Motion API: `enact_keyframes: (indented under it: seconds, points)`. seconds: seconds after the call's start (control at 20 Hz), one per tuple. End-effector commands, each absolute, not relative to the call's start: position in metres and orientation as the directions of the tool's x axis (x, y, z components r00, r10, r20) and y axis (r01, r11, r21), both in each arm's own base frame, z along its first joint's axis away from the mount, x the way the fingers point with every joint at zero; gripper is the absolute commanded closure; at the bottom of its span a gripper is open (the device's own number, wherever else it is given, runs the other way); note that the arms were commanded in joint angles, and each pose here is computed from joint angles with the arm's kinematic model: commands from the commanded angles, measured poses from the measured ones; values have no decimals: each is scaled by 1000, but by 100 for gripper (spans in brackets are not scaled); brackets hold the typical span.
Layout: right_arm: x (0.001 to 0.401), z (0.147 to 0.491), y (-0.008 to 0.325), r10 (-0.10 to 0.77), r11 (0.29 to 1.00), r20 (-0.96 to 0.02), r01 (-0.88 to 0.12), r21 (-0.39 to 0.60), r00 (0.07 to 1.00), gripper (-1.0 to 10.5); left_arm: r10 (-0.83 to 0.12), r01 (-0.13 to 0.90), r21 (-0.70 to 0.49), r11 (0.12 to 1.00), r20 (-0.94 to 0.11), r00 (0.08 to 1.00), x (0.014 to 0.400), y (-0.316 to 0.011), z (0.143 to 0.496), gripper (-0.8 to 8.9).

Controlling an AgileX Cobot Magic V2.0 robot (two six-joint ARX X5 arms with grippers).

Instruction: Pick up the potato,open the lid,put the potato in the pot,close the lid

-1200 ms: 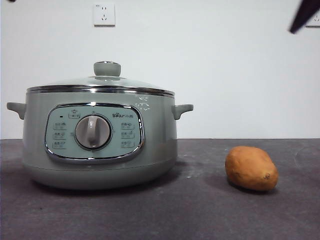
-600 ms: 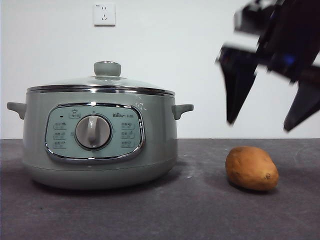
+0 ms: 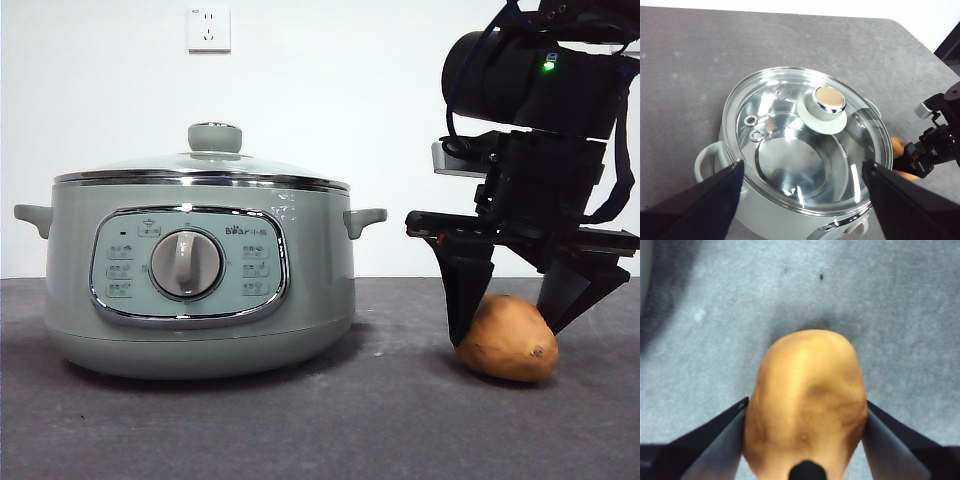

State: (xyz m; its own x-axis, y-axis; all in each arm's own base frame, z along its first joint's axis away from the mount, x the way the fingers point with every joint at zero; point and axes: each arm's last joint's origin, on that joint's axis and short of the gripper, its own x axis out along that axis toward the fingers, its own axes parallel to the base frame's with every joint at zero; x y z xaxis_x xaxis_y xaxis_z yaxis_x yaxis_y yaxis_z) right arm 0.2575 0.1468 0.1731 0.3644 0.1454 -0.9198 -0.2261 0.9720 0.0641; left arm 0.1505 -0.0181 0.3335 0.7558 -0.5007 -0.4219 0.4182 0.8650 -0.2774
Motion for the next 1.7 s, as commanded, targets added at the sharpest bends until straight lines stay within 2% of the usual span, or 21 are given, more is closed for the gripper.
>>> enact_keyframes:
  seconds: [0.05, 0.3, 0.55, 0.85, 1.05, 1.4, 1.45, 1.55, 1.6, 1.7]
  points:
    - [257, 175, 147, 147, 972, -918, -227, 64, 367, 958, -500, 417, -279, 865, -415, 760, 150, -18, 335, 416]
    - [241, 204, 140, 171, 968, -902, -237, 80, 396, 958, -517, 427, -301, 853, -372, 770, 162, -22, 338, 414]
    - [211, 242, 122, 183, 968, -885, -237, 86, 429, 946, -601, 513, -317, 798, -339, 724, 197, -50, 330, 414]
    - [190, 267, 110, 214, 964, -850, -243, 105, 482, 946, -555, 499, -244, 832, -411, 723, 238, -101, 304, 413]
    - [187, 269, 108, 215, 964, -849, -243, 106, 483, 946, -497, 499, -132, 856, -470, 729, 257, -130, 295, 413]
    - [187, 269, 108, 213, 965, -850, -242, 104, 481, 946, -447, 472, -103, 876, -542, 711, 267, -139, 277, 419]
    - [187, 269, 108, 213, 965, -850, -242, 105, 481, 946, -441, 467, -99, 879, -542, 715, 268, -139, 277, 489]
    - [187, 269, 108, 213, 965, -850, -242, 105, 481, 946, -433, 470, -78, 879, -543, 720, 268, -139, 277, 742]
    - [187, 269, 108, 213, 965, -851, -242, 105, 481, 946, -433, 479, -64, 875, -543, 719, 268, -139, 277, 831]
    - [187, 269, 108, 213, 965, -851, -242, 105, 481, 946, -432, 486, -48, 873, -540, 722, 268, -139, 277, 822]
